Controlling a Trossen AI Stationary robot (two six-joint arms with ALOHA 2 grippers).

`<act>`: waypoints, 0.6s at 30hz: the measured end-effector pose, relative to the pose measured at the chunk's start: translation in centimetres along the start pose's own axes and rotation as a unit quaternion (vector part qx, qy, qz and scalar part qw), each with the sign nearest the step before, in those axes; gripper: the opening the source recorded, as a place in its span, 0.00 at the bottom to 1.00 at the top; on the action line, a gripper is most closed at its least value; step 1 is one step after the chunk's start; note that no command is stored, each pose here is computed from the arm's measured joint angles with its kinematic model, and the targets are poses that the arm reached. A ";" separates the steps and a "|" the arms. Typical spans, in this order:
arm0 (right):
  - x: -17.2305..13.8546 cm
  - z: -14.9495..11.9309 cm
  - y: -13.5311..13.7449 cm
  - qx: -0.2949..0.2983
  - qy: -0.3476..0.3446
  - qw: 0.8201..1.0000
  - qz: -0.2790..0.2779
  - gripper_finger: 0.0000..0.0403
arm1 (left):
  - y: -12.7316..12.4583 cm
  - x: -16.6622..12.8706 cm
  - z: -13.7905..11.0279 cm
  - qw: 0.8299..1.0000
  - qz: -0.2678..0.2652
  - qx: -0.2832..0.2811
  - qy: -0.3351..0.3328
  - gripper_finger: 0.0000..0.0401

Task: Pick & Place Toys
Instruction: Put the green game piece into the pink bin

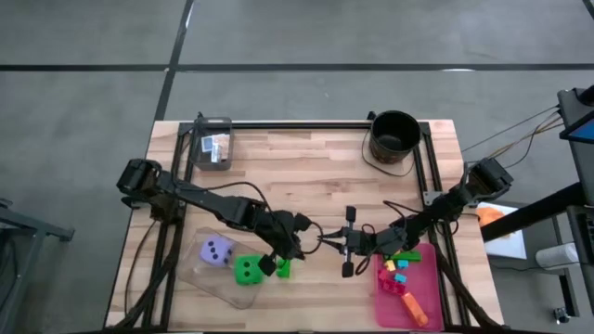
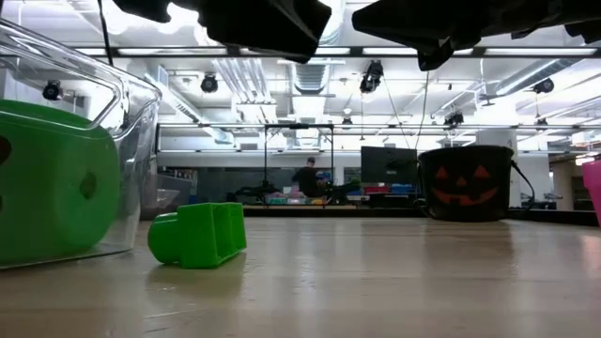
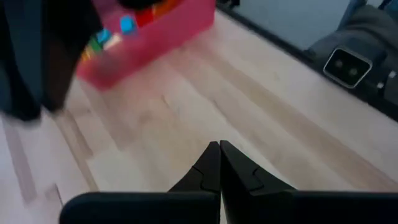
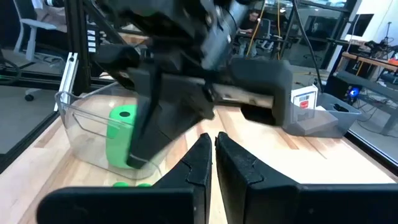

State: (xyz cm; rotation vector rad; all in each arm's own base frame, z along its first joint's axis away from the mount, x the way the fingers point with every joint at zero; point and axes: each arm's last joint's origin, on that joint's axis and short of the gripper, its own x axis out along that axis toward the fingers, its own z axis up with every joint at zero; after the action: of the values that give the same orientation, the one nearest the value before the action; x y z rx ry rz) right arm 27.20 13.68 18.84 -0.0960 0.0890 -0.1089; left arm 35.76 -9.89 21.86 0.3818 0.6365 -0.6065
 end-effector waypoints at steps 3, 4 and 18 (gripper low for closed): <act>-0.2 -0.1 0.4 0.009 0.003 1.000 0.022 0.06 | 0.0 -0.3 0.1 1.000 0.001 0.016 0.002 0.00; -0.3 -0.2 0.6 0.013 0.009 0.999 0.041 0.06 | 0.1 -0.6 0.0 1.000 0.003 0.014 0.007 0.00; 1.1 -2.1 0.6 0.056 0.084 0.990 0.096 0.06 | -1.8 -5.2 -5.0 0.984 0.117 -0.064 -0.122 0.00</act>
State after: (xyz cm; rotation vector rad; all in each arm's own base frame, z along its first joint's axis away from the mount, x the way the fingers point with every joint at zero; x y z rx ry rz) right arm 28.20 13.94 16.63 0.0350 0.2602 0.0702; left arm 29.09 -6.67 21.29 0.2517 0.3861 -0.3777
